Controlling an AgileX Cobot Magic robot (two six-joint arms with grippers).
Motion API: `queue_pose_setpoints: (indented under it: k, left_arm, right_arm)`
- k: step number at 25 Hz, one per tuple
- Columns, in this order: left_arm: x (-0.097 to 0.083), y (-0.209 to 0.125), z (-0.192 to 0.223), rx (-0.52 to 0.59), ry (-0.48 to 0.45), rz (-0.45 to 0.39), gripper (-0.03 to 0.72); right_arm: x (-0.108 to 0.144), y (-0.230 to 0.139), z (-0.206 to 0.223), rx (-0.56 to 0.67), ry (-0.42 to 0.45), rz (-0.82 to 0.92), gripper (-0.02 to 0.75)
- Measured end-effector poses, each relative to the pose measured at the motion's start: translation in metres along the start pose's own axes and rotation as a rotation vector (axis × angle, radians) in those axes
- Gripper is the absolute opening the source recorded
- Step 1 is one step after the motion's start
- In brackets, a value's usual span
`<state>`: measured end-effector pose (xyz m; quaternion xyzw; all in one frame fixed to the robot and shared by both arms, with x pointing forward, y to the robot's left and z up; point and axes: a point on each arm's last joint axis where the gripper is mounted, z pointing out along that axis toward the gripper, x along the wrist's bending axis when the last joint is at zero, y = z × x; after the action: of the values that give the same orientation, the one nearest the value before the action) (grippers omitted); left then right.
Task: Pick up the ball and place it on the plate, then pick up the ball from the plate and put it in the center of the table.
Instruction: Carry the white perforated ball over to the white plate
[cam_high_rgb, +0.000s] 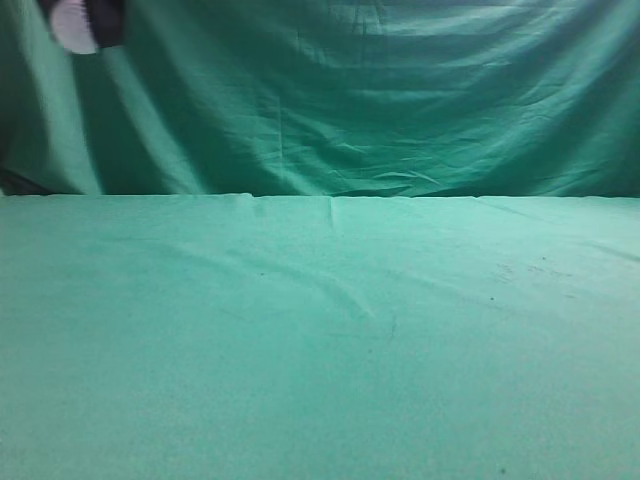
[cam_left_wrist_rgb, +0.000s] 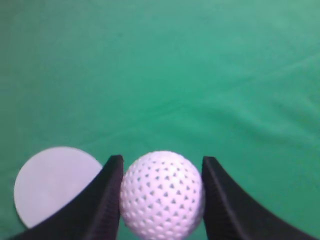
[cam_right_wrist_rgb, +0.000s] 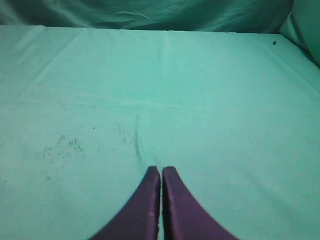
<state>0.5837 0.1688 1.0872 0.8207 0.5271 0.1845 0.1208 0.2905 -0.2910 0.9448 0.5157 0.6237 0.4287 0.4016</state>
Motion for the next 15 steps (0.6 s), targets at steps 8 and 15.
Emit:
queue_pose_setpoints:
  k: [8, 15]
  left_arm:
    - [0.045, -0.064, -0.009, 0.043, 0.077, -0.19, 0.305]
    - [0.099, -0.106, -0.012, 0.075, 0.118, -0.377, 0.305]
  right_arm:
    - [0.0, 0.0, 0.0, 0.0, 0.0, -0.004, 0.0]
    - [0.0, 0.021, -0.003, -0.233, 0.03, 0.255, 0.0]
